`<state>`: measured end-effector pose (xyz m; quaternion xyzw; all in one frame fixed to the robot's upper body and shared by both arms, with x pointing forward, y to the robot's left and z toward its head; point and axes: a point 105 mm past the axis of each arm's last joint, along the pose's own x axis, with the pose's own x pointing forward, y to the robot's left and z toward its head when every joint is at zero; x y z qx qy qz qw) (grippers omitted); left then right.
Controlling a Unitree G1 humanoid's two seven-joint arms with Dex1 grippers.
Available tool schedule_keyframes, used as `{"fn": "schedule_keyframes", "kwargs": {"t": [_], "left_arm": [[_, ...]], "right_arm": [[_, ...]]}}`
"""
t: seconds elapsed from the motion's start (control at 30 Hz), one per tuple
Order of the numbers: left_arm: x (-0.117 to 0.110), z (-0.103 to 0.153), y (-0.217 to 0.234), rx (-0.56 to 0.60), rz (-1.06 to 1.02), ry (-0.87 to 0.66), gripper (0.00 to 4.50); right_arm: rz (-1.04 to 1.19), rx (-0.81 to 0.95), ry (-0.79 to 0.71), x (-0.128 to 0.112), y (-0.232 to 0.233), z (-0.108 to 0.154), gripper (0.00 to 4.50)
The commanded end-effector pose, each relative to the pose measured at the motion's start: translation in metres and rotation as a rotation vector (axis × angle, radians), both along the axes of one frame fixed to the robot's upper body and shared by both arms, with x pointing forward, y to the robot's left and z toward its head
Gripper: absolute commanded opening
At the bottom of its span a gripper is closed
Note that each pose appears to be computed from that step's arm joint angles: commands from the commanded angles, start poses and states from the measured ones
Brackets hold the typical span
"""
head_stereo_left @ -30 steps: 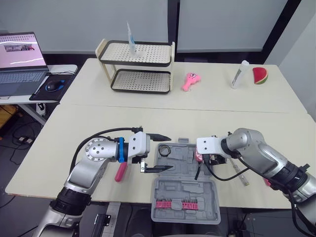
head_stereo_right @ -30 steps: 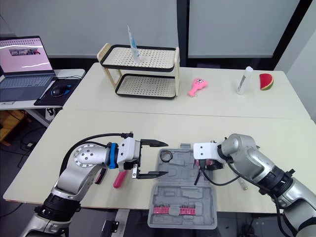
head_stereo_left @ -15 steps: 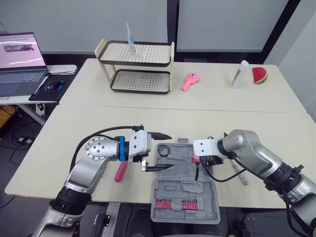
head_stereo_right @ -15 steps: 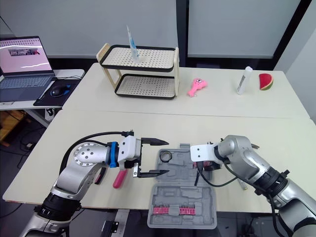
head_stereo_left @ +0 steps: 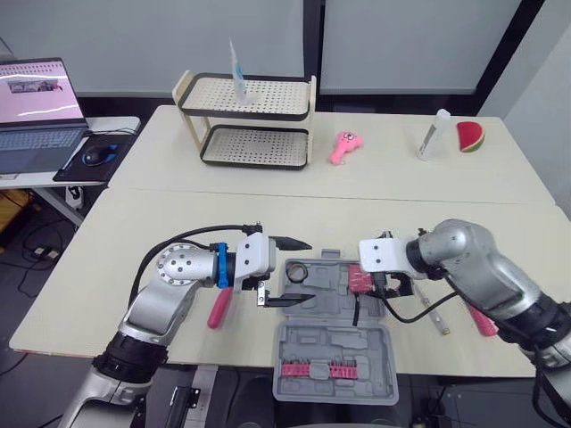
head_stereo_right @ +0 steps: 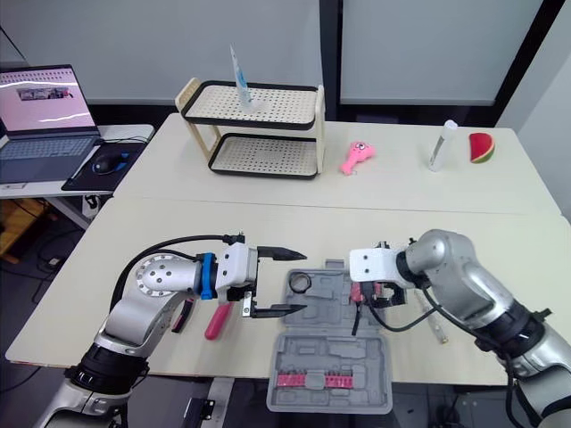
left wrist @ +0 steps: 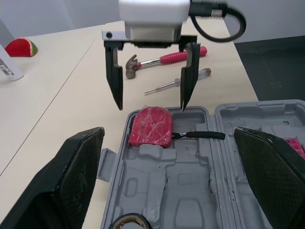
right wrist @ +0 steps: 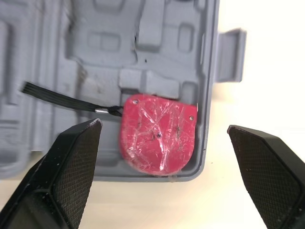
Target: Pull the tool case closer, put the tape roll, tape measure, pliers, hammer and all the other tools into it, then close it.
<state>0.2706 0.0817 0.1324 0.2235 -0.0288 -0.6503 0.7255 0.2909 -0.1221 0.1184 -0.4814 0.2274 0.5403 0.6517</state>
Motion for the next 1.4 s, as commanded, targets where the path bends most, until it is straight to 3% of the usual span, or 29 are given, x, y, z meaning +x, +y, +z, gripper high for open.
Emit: {"fn": "schedule_keyframes", "kwargs": {"t": [0.03, 0.17, 0.27, 0.37, 0.43, 0.73, 1.23, 1.4], "left_arm": [[-0.001, 0.008, -0.004, -0.008, -0.034, -0.042, 4.5], [0.001, 0.01, -0.005, -0.01, -0.043, -0.046, 4.5], [0.001, 0.01, -0.004, -0.005, -0.053, -0.047, 4.5], [0.002, 0.012, -0.003, -0.001, -0.061, -0.05, 4.5], [0.002, 0.012, -0.004, 0.002, -0.069, -0.053, 4.5], [0.004, 0.015, -0.007, 0.014, -0.095, -0.058, 4.5], [0.005, 0.016, -0.011, 0.018, -0.11, -0.062, 4.5], [0.003, 0.018, -0.013, 0.018, -0.118, -0.066, 4.5]], "right_arm": [[-0.005, 0.124, -0.018, -0.007, -0.001, 0.023, 4.47], [-0.028, 0.269, -0.036, -0.011, -0.004, 0.027, 4.47], [-0.074, 0.359, -0.06, -0.016, -0.011, 0.019, 3.91], [-0.121, 0.424, -0.088, -0.016, -0.013, 0.013, 2.86], [-0.145, 0.455, -0.111, -0.014, -0.013, 0.009, 2.42], [-0.184, 0.507, -0.141, -0.012, -0.009, -0.01, 1.17], [-0.219, 0.567, -0.125, 0.0, -0.009, -0.042, 1.17], [-0.325, 0.593, -0.125, 0.014, -0.024, -0.075, 1.17]]}}
